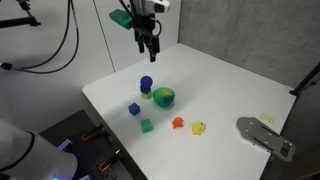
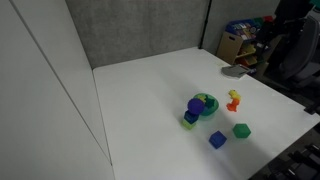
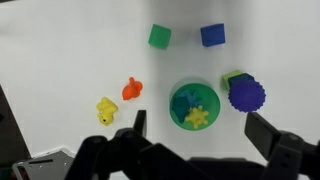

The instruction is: Pick up the orange toy from the green bowl and put it on the table

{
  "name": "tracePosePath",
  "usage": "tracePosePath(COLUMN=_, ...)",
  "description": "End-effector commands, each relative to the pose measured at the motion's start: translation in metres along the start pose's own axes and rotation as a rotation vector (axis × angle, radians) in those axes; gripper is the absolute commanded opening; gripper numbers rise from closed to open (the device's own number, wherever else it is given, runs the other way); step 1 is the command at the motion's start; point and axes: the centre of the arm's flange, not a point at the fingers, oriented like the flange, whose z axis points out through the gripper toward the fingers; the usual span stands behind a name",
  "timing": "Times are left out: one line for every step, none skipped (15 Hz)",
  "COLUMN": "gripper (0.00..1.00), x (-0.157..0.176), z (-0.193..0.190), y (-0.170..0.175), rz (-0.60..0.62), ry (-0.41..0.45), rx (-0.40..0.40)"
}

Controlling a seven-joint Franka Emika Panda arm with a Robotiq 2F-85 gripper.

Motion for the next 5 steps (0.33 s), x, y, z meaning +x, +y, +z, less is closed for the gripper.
tracePosePath(gripper=1.0, x=-0.0207, z=-0.0182, y=0.0102, rz=-0.043, ry=-0.022, rx=-0.005)
tracePosePath(gripper=1.0, x=-0.0222, z=-0.0192, y=0.0115, rz=-0.045, ry=-0.026, rx=-0.012)
tracePosePath(gripper=1.0, x=-0.0234, z=-0.0179, y=0.0127, rz=-0.055, ry=-0.032, rx=-0.014)
tracePosePath(gripper=1.0, x=-0.0148, z=-0.0161, y=0.0067, rz=-0.027, ry=-0.022, rx=-0.004)
tracePosePath(gripper=1.0, x=-0.0159, z=-0.0163, y=0.0077, rz=-0.031, ry=-0.026, rx=-0.005)
